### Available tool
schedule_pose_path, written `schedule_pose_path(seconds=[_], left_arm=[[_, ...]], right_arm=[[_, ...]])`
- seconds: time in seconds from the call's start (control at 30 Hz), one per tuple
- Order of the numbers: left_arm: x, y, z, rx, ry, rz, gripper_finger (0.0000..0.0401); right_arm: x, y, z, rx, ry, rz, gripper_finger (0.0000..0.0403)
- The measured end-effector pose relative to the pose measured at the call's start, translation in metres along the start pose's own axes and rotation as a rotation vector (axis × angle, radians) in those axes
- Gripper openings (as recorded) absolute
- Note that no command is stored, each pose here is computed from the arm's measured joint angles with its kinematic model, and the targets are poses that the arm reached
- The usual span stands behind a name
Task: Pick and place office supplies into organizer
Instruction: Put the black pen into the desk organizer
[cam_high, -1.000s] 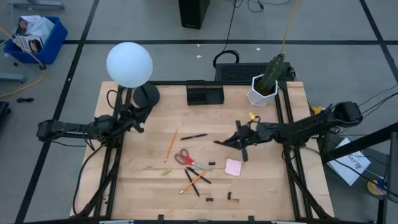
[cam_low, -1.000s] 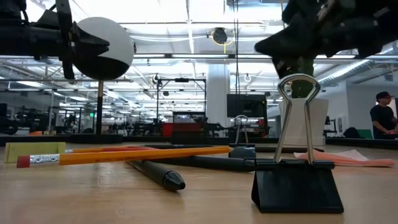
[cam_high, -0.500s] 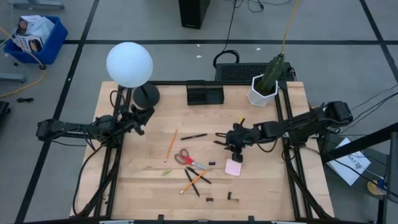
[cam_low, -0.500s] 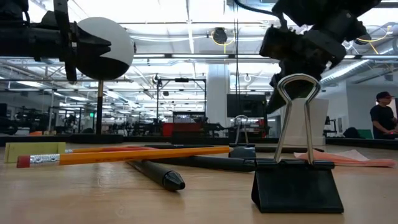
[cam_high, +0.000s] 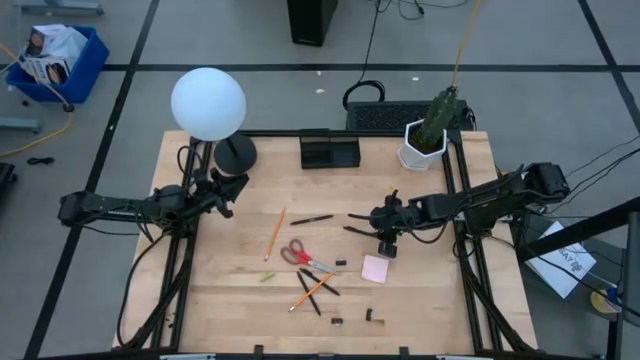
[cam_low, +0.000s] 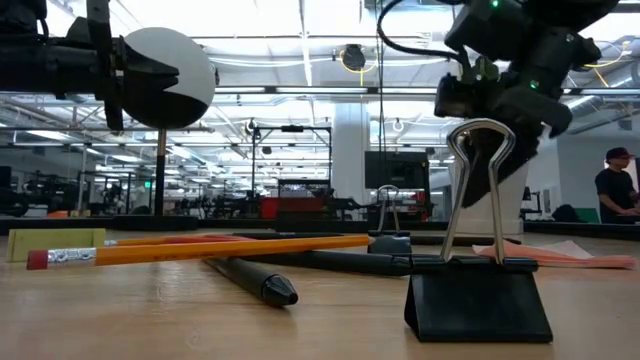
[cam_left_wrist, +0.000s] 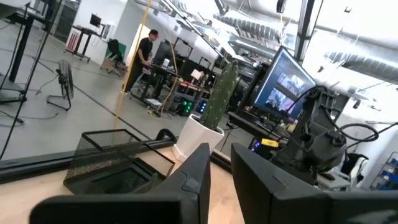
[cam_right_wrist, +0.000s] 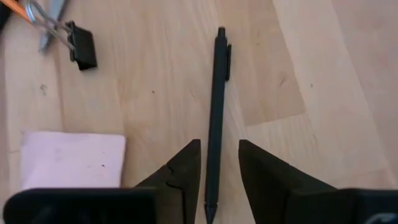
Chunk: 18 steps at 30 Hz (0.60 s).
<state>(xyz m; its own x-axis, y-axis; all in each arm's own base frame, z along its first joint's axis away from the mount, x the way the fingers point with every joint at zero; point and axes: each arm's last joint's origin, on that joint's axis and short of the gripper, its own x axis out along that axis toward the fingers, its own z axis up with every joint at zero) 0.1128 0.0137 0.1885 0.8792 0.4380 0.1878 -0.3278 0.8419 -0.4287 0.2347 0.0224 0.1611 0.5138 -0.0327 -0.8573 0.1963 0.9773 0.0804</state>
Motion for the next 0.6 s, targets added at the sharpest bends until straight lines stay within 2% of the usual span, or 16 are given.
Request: schedule_pose_path(seconds=[0.27,0.6], left_arm=[[0.000,0.000,0.000,-0.001,-0.001,0.004,0.0070],[0.000,0.000,0.000,-0.005,-0.001,0.004,0.0070]], right_arm=[[0.009,-0.005,-0.019,0.052,0.016,-0.023,0.0091],[0.019,0.001,-0.039,0.008,-0.042,0.027,0.0089]])
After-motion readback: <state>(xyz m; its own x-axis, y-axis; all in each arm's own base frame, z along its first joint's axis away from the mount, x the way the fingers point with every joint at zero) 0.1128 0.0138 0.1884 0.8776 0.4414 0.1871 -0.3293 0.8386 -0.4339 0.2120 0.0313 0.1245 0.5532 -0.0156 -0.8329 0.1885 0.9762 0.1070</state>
